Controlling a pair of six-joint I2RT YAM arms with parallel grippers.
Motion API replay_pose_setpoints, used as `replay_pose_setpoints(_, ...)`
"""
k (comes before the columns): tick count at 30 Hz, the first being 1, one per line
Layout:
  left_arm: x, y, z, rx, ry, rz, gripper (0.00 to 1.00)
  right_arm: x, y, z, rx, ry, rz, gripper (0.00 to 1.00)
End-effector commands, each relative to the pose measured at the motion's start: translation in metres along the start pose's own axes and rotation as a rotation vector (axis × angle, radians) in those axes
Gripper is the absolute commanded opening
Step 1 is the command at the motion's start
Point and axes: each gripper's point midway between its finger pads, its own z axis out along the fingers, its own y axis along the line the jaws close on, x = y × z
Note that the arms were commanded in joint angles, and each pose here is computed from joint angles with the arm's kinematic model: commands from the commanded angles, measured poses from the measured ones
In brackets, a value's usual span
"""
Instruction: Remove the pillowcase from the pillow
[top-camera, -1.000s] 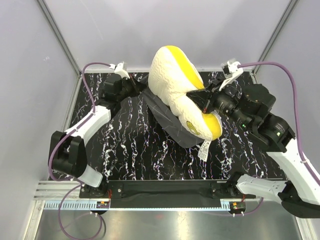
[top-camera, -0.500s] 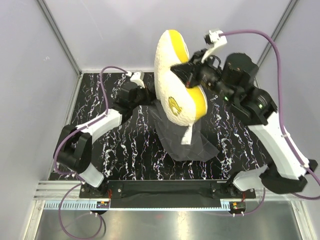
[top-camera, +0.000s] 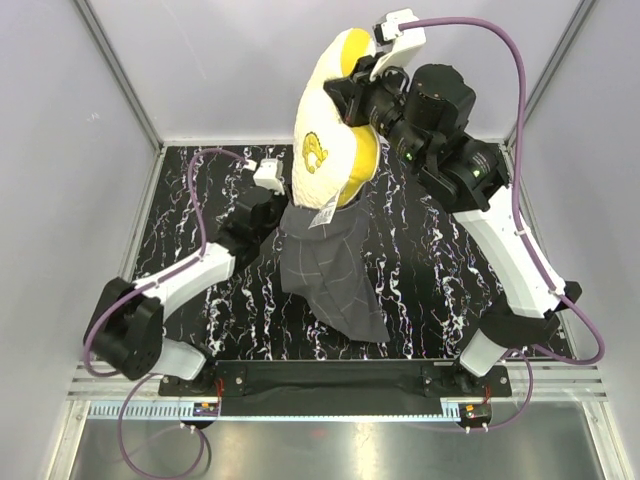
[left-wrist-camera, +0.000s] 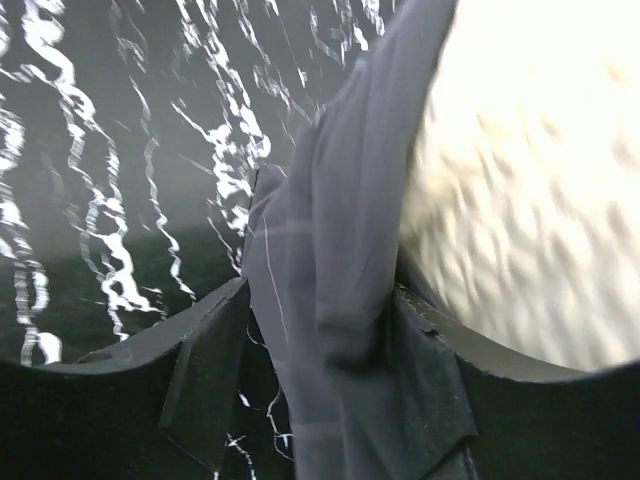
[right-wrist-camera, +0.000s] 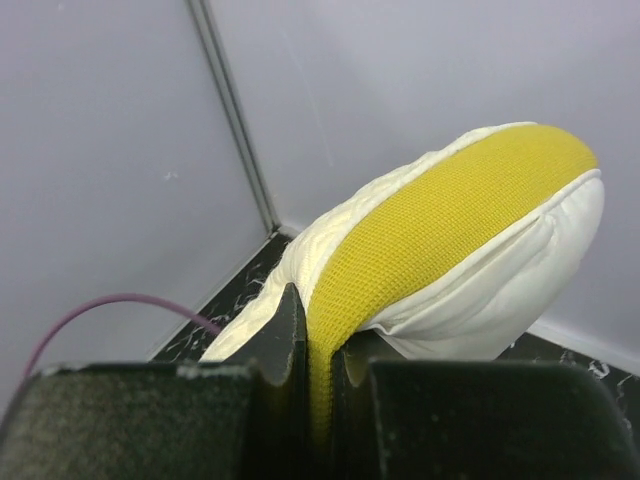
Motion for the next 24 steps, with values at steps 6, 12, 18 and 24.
replay_pose_setpoints(6, -0.042, 0.015, -0.032, -0.108, -0.186, 0.006, 0.90, -0.176, -0.025, -0.078, 0.125, -0.560, 0.002, 0.00)
replay_pose_setpoints(12, -0.103, 0.016, -0.097, -0.143, -0.409, -0.038, 0.99, -0.155, -0.036, -0.075, 0.176, -0.517, -0.007, 0.00)
replay_pose_setpoints(18, -0.145, 0.009, -0.178, -0.066, -0.652, -0.060, 0.99, -0.137, -0.039, -0.055, 0.208, -0.465, -0.013, 0.00)
replay_pose_setpoints(24, -0.127, -0.044, -0.182, 0.226, -0.553, 0.034, 0.99, -0.120, -0.038, -0.040, 0.210, -0.427, 0.001, 0.00)
